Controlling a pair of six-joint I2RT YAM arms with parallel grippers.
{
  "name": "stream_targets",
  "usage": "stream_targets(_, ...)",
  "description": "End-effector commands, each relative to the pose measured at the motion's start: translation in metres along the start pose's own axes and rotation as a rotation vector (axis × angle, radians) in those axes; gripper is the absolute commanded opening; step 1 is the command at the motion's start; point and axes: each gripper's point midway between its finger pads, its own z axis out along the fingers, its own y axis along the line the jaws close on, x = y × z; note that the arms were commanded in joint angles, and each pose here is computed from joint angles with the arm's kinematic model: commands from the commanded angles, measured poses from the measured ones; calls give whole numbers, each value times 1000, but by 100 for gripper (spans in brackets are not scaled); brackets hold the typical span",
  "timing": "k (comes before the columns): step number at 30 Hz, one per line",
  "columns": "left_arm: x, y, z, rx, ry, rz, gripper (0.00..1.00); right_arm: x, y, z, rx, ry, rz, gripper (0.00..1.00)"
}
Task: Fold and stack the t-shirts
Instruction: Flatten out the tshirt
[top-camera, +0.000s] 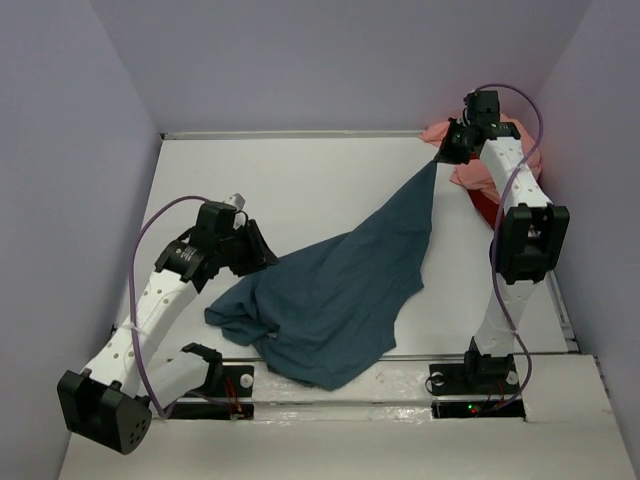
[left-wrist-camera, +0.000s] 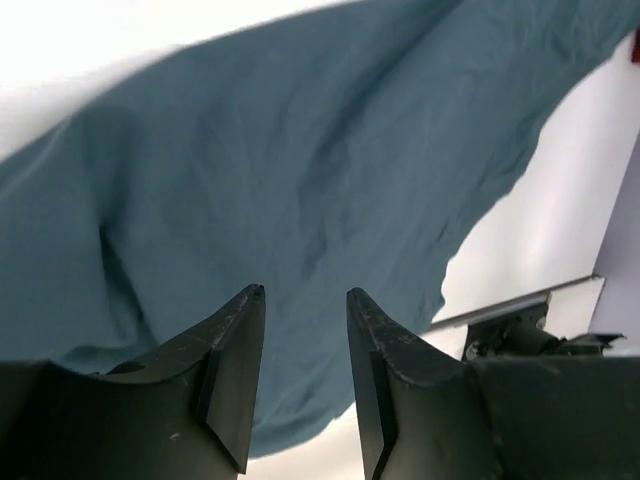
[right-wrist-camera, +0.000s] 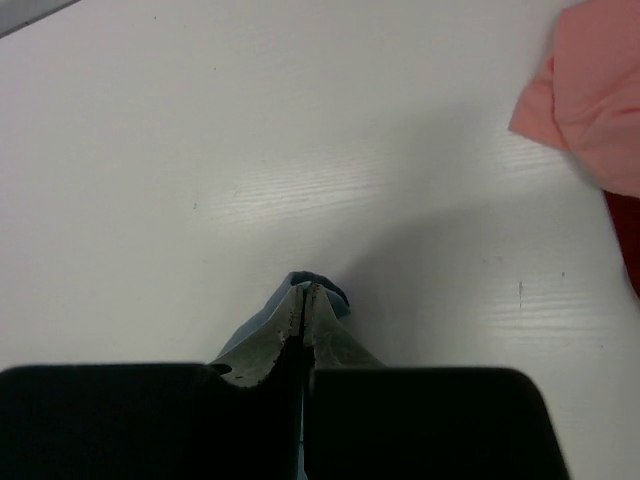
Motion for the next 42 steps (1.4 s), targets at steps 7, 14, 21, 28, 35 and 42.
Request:
stream_targets(7,31,-3,-21,66,96,22,50,-59,-23,26,79,-149,-63,0)
stream_targets(14,62,25,-21,-34,219,21,55,-56,-31,41,85,-126,-47,0)
stream_targets(21,77,39,-14,-108,259,-114,62,-57,-38,43,95,-126,-52,0)
stream_targets(28,71,47,-3,-174,218,-198,66,-64,-44,37,86,-137,-42,0)
stream_targets(35,53,64,7,-209,172,-285,68,-67,-47,31,83,-147,-35,0)
stream_targets(42,32,80,19,-249,153,-332,68,-69,-47,25,68,-155,-27,0)
